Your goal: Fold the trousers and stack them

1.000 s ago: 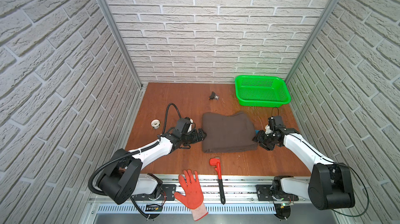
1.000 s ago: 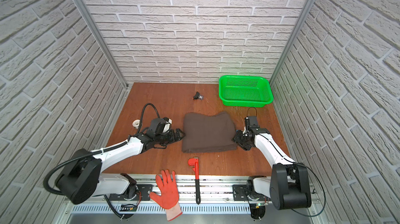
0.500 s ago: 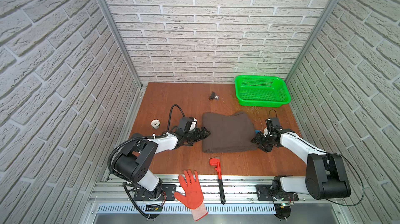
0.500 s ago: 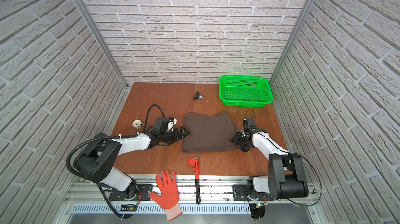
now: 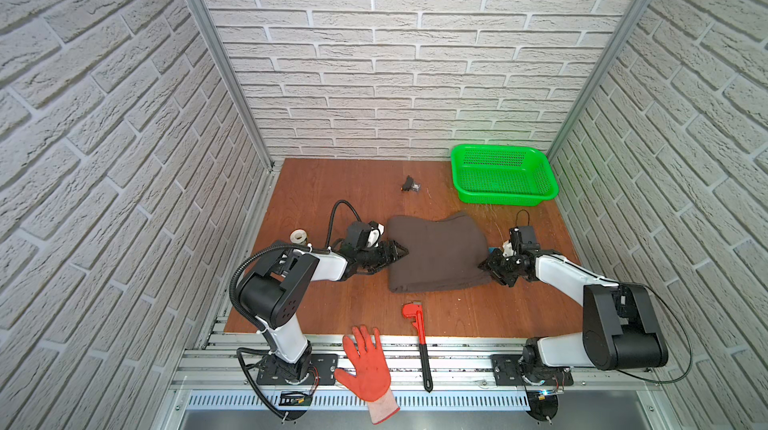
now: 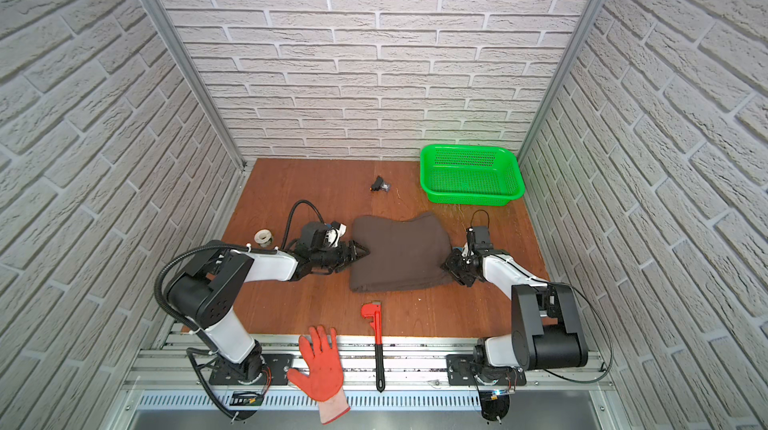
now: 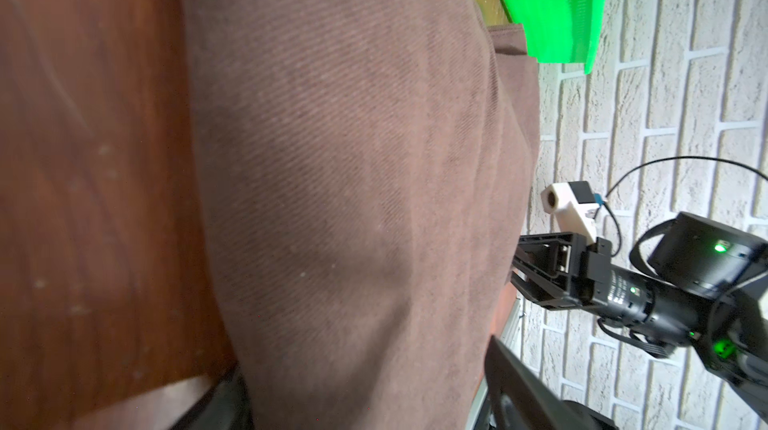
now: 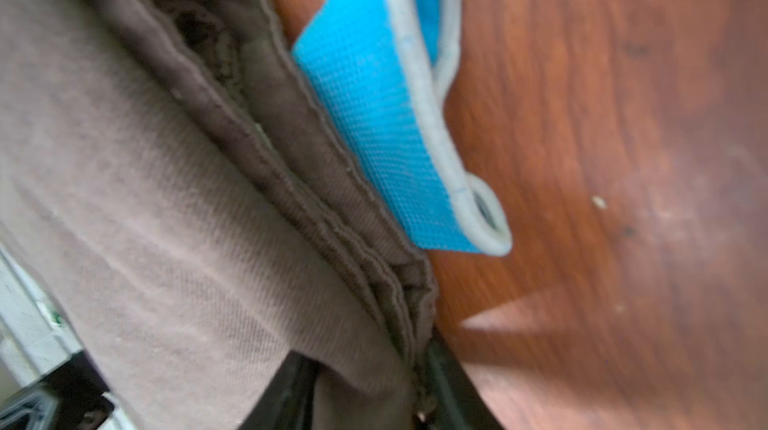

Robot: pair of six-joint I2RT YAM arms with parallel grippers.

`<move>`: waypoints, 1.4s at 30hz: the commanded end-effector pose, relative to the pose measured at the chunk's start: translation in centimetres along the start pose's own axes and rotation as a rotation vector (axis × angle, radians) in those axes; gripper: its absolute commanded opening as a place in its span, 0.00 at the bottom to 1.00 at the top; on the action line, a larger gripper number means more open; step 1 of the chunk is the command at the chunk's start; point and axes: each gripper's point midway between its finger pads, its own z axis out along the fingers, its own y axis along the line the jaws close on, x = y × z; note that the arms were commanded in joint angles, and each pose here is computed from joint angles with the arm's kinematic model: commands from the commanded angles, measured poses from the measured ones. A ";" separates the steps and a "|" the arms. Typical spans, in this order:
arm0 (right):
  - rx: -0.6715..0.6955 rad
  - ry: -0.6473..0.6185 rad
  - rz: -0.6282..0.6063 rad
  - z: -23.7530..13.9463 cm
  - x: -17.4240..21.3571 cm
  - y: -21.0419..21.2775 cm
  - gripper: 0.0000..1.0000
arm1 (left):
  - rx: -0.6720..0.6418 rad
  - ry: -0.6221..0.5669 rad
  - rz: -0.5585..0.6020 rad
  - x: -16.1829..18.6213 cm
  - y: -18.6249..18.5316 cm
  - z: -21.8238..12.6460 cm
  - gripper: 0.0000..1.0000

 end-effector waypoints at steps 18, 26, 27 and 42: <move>-0.090 0.013 -0.054 -1.0 0.6 1.7 0.05 | -0.224 0.102 -0.075 3.2 5.6 -0.4 0.85; -0.125 0.025 -0.064 -1.6 0.9 2.6 0.06 | -0.158 0.139 -0.081 3.8 4.6 2.2 0.55; -0.132 0.025 -0.069 -1.8 1.0 2.8 0.06 | -0.145 0.136 -0.087 3.8 4.4 2.4 0.47; -0.261 -0.028 -0.169 -8.9 1.3 7.6 0.05 | -0.004 -0.012 0.063 -0.7 -5.8 -3.1 0.00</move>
